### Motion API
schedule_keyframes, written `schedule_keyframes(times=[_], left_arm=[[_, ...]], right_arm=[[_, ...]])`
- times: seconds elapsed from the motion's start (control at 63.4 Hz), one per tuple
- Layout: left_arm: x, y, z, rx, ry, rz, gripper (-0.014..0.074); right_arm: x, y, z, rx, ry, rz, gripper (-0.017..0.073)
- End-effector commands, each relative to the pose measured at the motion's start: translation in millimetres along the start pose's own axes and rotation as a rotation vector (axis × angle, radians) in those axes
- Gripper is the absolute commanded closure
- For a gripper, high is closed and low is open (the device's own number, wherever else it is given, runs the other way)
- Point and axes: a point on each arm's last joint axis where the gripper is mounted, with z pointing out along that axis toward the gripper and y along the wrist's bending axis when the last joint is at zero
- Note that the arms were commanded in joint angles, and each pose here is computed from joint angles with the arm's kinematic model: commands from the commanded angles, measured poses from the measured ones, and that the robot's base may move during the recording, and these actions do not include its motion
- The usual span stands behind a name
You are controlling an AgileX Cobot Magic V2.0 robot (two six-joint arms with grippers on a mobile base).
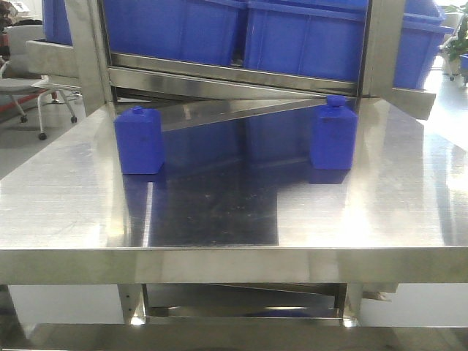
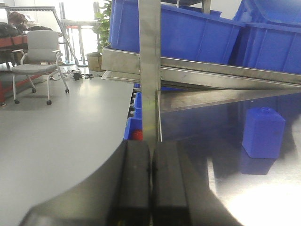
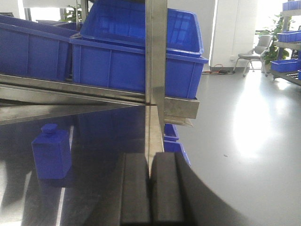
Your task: Pick and sort blue part to right shelf
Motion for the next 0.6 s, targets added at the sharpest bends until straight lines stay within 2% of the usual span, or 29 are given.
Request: schedule_keyframes(times=[0.0,0.174,0.3,0.458,0.584], left_arm=[[-1.1,0.6,-1.4,-0.004,-0.087,-0.008,0.0470],[-1.1,0.6,-1.4,-0.004,-0.087,-0.008,0.0470],[-1.1,0.6,-1.4,-0.004,-0.087,-0.008,0.0470],[-1.1,0.6,-1.4,-0.004,-0.087,-0.008,0.0470],[-1.1,0.6,-1.4,-0.004,-0.087,-0.008,0.0470]], right_arm=[[-26.0,1.0,-6.0,-0.001,-0.108,-0.012,0.0530],[-30.5,0.7,-8.1,0.007,-0.057,-0.012,0.0530],[-32.7,-0.2,-9.4,0.020,-0.007,-0.046,0.0530],[-48.3,-0.4,-7.7,0.030,-0.013,-0.090,0.0530],[-56.5,-0.3,1.8,0.032,0.036,-0.096,0.0530]])
